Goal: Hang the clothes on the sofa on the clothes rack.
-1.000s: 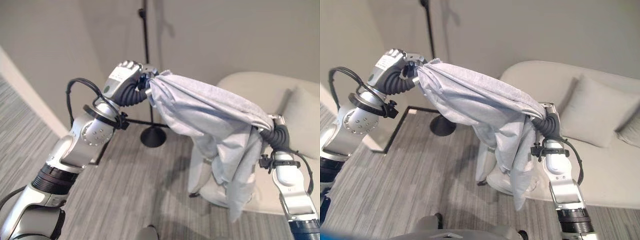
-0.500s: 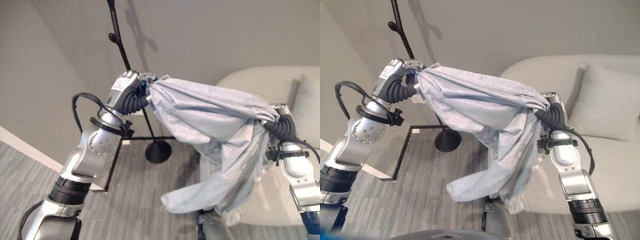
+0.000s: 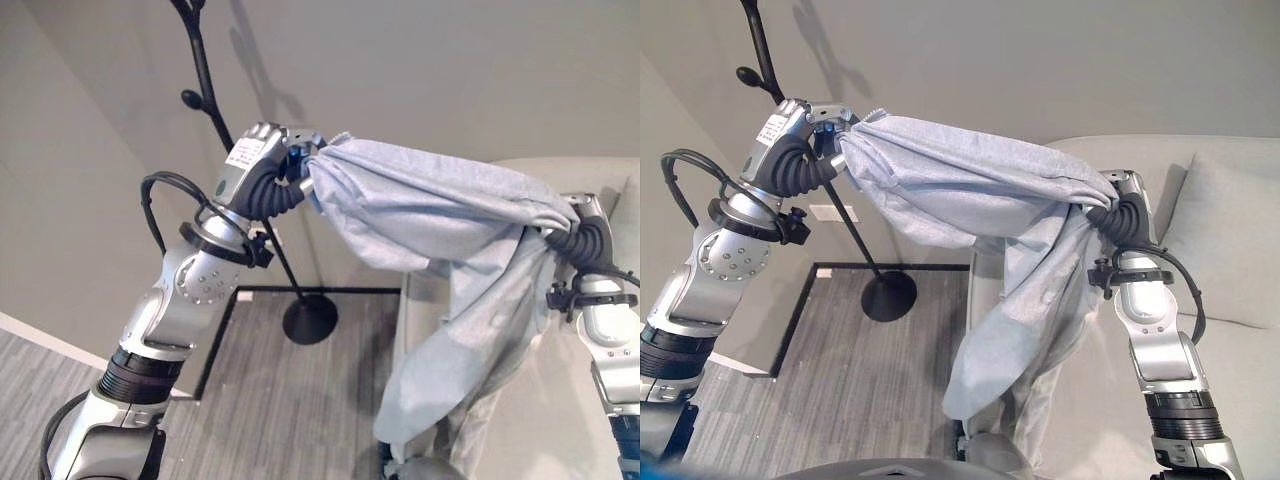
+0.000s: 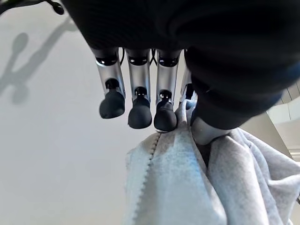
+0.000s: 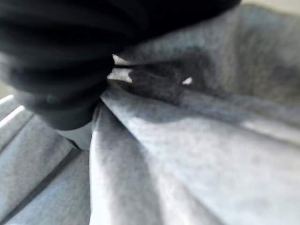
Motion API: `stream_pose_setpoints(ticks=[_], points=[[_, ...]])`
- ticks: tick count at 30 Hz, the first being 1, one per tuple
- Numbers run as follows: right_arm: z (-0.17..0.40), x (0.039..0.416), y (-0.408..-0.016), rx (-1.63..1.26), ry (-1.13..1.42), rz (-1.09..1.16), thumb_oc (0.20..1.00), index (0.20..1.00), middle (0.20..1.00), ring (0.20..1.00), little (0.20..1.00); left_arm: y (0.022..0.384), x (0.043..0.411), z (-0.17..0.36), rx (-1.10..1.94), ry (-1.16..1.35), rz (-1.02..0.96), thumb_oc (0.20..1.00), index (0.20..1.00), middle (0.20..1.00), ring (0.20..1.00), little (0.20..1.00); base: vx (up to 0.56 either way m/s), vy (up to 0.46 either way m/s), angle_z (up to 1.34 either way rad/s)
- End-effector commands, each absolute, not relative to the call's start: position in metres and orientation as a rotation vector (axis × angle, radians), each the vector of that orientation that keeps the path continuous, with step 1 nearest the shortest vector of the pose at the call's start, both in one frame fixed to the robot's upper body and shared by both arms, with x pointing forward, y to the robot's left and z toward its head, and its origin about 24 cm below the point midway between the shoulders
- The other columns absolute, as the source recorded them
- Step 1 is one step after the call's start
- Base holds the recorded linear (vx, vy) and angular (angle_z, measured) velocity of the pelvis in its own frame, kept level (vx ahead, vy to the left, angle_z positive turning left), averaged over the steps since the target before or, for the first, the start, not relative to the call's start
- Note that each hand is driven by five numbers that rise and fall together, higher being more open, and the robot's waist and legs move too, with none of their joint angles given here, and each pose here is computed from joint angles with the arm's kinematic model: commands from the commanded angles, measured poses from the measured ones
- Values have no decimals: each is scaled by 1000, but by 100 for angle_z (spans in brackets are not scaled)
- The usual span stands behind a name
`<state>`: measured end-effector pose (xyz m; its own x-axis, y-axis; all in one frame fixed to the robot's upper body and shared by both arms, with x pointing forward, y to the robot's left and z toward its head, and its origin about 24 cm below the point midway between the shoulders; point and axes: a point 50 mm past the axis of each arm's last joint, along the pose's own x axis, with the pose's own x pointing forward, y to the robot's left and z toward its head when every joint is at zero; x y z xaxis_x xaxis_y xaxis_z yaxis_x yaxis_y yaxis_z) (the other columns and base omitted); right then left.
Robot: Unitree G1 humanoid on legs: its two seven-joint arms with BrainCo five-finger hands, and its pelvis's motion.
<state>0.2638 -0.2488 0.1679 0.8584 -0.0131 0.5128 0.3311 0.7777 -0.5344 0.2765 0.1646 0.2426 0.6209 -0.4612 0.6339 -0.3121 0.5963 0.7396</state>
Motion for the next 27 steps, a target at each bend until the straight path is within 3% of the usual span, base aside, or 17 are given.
stream_pose_setpoints(ticks=[1,13,27], points=[[196,251,-258,-627,-654,-251,200,200,200,200,200,173,275,253,949,-952,-68,200,200,200,200,200,127,-87,15],[197,255,-264,-640,-645,-286,200,200,200,200,200,173,277,258,945,-966,-71,200,200,200,200,200,150,114,7],[190,256,-267,-644,-610,-327,200,200,200,200,200,167,282,261,969,-974,-111,200,200,200,200,200,117,288,-27]])
